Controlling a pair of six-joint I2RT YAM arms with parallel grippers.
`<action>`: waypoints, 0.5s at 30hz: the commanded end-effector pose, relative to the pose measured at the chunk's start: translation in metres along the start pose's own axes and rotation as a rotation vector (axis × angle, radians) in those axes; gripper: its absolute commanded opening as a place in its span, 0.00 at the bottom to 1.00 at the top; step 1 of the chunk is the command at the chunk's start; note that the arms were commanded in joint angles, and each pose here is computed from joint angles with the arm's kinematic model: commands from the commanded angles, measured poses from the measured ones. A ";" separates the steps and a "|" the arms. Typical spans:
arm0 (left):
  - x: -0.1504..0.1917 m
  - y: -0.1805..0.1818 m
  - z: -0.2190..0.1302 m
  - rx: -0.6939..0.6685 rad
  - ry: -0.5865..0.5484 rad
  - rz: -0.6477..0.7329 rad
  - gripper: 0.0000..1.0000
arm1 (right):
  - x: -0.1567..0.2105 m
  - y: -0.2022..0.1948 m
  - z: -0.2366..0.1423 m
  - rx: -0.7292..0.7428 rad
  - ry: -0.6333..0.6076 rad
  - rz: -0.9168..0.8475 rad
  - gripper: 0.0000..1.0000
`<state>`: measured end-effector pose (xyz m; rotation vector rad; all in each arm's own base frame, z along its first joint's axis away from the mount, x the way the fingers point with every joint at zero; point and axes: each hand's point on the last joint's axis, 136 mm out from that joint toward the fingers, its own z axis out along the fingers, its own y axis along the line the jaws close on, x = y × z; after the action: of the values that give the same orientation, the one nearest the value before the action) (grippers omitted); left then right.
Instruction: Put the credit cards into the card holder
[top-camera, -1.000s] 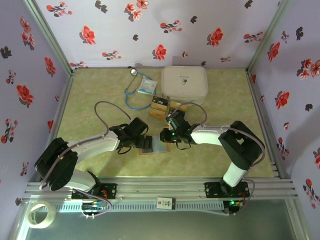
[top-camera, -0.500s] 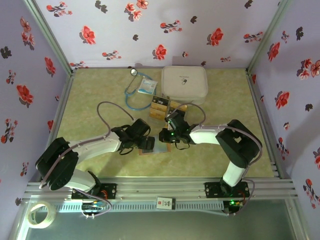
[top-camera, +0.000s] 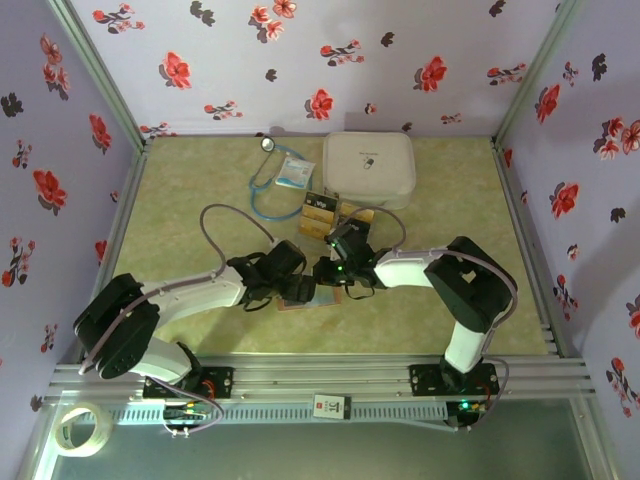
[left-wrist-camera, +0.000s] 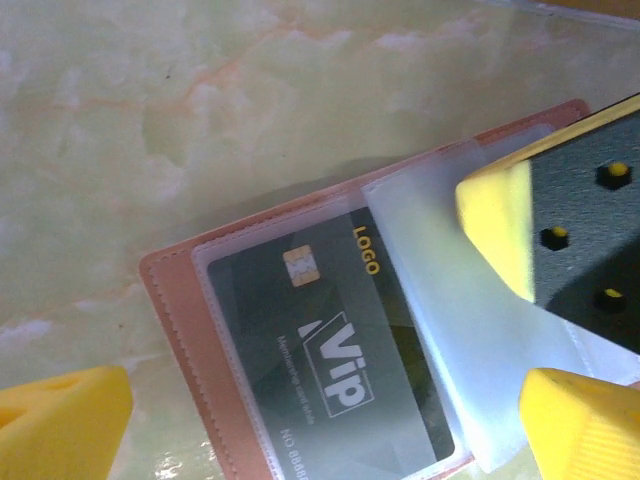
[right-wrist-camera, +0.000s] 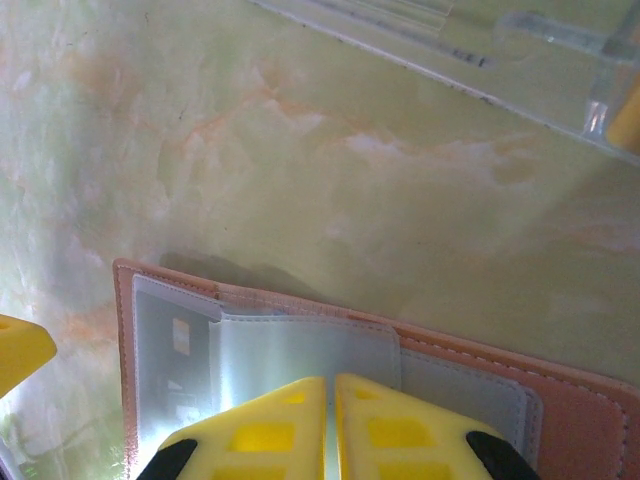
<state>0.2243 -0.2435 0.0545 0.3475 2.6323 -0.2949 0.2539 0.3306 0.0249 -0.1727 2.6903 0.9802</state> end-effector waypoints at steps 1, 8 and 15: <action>0.001 -0.007 0.003 0.028 -0.023 0.015 1.00 | 0.001 0.004 0.004 -0.005 0.009 0.009 0.10; 0.009 -0.010 0.010 0.019 -0.030 0.067 1.00 | 0.002 0.003 0.004 -0.005 0.009 0.014 0.10; 0.017 -0.002 0.019 -0.032 -0.016 0.098 1.00 | 0.002 0.005 0.004 -0.012 0.007 0.016 0.10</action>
<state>0.2172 -0.2476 0.0373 0.4170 2.6127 -0.2619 0.2540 0.3312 0.0254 -0.1725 2.6879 0.9834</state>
